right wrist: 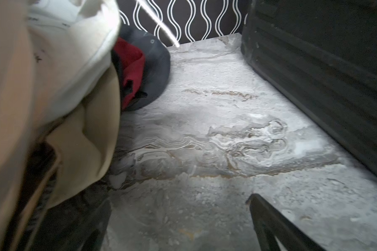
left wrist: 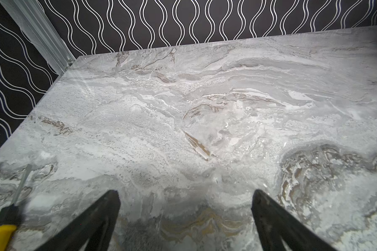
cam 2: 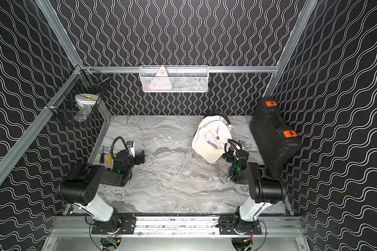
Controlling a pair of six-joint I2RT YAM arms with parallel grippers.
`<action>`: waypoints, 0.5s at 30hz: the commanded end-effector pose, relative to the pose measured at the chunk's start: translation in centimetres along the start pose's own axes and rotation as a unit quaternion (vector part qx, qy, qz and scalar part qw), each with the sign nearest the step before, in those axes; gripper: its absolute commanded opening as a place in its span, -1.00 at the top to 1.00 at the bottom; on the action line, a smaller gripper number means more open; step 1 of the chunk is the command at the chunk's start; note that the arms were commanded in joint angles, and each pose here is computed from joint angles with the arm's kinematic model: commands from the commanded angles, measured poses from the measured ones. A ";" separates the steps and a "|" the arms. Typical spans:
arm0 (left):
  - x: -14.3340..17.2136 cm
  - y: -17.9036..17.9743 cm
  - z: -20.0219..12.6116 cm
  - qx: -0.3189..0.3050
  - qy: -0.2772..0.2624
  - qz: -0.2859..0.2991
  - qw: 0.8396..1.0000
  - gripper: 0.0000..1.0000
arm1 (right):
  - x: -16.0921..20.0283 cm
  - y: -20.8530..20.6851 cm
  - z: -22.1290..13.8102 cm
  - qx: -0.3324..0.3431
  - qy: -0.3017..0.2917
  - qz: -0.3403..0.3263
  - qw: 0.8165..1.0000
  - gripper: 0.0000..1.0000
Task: Open the adjustable buckle of the baseball cap
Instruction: Pick up the baseball cap.
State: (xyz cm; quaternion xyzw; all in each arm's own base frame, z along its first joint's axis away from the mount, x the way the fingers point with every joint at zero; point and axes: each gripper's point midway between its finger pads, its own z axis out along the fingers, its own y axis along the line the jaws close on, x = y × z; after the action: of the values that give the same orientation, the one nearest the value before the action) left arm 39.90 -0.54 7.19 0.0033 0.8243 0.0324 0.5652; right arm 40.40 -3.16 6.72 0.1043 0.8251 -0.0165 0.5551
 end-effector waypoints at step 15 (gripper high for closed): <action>-0.5 0.0 0.0 -0.001 -0.009 -0.002 1.000 -0.98 | -0.5 0.2 -0.2 -0.006 -0.010 0.005 1.000 -1.00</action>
State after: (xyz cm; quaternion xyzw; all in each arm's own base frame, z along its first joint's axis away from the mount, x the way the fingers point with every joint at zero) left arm 39.90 -0.53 7.19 0.0032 0.8243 0.0326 0.5652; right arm 40.25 -3.12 6.56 0.1035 0.8264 -0.0156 0.5533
